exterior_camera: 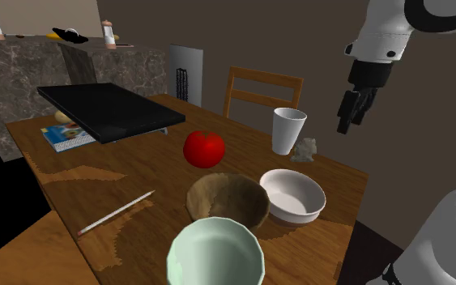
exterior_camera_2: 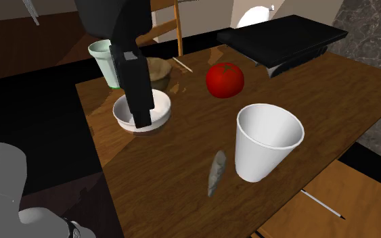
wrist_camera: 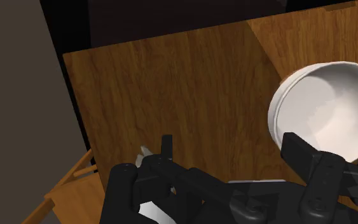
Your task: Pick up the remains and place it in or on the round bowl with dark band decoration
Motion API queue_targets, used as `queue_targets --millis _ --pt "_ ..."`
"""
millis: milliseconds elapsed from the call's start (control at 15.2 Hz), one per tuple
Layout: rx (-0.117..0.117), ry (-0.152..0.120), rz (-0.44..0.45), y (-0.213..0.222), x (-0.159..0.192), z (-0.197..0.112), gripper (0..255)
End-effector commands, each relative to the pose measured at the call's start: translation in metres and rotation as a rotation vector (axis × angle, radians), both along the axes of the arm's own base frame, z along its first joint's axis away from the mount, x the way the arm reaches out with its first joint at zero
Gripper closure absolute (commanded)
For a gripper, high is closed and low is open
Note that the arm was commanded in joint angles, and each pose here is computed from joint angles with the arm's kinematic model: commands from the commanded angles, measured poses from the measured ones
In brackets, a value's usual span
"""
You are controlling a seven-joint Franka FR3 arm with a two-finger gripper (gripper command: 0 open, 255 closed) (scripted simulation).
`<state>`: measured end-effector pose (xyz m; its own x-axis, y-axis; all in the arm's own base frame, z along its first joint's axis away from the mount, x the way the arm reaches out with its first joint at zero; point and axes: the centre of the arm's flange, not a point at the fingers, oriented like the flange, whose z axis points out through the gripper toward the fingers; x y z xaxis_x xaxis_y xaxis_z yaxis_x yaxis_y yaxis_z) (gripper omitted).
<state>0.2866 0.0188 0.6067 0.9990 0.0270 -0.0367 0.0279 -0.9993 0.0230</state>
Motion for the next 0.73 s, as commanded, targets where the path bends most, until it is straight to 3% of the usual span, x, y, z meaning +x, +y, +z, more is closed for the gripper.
queue_targets --millis 0,660 --pt "0.000 0.000 0.000 0.000 0.000 0.000 0" --pt "0.059 -0.032 0.426 -0.082 0.073 -0.075 0"
